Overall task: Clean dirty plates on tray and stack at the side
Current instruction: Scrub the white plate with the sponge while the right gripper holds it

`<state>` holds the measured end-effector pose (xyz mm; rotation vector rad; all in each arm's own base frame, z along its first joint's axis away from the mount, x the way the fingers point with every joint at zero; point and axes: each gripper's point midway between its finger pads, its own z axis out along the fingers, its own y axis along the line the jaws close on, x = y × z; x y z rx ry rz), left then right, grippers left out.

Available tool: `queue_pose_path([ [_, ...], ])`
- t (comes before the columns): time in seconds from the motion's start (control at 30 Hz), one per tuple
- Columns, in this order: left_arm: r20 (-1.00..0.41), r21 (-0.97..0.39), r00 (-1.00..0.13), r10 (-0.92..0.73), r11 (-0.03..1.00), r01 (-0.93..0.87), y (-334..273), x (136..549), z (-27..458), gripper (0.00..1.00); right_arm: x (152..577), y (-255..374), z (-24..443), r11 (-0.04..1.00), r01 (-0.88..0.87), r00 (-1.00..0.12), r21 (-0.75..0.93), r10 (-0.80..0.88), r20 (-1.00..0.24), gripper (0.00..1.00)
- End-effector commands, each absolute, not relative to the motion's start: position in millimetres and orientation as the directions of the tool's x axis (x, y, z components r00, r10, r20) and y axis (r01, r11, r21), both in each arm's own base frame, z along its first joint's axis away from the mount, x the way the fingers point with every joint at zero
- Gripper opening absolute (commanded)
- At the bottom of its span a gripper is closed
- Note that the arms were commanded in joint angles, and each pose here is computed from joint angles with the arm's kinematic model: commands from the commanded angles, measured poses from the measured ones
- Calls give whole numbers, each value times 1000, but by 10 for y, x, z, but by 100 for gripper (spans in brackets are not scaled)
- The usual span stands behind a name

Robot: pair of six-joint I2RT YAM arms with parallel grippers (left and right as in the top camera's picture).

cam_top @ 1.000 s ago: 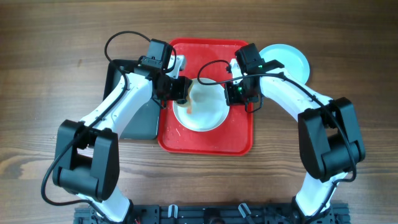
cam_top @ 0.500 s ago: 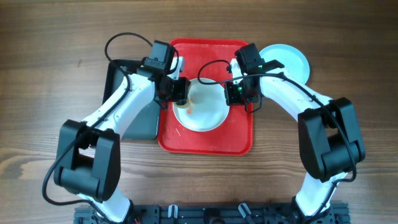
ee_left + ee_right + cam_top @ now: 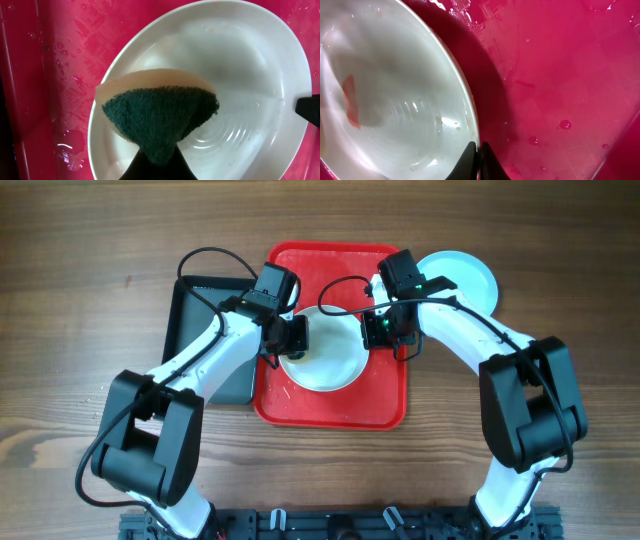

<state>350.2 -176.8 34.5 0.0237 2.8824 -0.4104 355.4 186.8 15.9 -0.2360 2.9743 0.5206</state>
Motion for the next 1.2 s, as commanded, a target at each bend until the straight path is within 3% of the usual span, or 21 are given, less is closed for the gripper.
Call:
queue_pose_path([
  [0.0,-200,-256,-979,-28,966,25,-1745,3471,211,4,3543,1902,232,923,-175,-980,343,-130,-151,4],
  [0.67,-73,-229,-996,-60,973,-42,-1740,3327,-252,4,3551,1906,233,923,-171,-980,345,-125,-153,4],
  [1.17,-22,-292,-999,-45,956,-37,-2086,3197,-432,4,3549,1906,232,925,-153,-983,348,-108,-146,4],
])
